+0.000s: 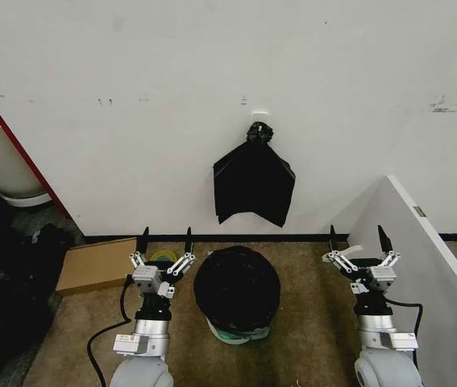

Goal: Place the garbage bag over the trash bin.

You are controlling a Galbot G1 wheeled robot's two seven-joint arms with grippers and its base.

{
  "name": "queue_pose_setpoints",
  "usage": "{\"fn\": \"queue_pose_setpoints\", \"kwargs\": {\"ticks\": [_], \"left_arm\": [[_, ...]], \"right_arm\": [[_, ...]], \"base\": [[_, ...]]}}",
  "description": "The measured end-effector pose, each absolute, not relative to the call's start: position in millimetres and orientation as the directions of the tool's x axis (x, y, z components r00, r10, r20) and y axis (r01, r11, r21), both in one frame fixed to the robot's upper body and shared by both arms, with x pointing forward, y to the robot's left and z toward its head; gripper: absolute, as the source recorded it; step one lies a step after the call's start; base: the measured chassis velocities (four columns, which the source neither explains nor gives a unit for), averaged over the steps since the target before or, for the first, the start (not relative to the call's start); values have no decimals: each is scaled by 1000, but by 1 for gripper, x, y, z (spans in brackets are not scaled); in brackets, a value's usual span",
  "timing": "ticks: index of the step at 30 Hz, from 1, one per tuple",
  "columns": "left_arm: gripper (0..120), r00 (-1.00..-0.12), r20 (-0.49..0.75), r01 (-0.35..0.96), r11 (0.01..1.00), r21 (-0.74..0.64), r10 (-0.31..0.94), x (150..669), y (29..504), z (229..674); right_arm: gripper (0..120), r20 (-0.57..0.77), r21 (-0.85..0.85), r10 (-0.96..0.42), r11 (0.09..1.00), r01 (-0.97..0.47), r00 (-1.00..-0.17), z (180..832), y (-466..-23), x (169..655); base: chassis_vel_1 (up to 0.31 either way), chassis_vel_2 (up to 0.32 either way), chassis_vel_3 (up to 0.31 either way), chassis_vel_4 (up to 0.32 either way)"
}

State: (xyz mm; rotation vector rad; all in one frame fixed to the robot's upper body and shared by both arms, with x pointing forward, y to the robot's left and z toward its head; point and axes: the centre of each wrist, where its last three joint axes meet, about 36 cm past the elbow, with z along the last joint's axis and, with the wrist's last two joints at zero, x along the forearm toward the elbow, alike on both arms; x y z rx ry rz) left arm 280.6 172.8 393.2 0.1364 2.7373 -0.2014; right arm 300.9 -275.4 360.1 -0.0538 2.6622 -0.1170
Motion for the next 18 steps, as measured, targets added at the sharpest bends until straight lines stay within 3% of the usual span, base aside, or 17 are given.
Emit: {"fn": "queue_pose_setpoints", "kwargs": {"ticks": [18], "left_arm": [[100, -917, -393, 122, 985, -125, 64, 281, 173, 393]], "right_arm": [[100, -462, -89, -66, 996, -28, -885, 359, -273, 302]], "base": [[0, 0, 0, 0]]}}
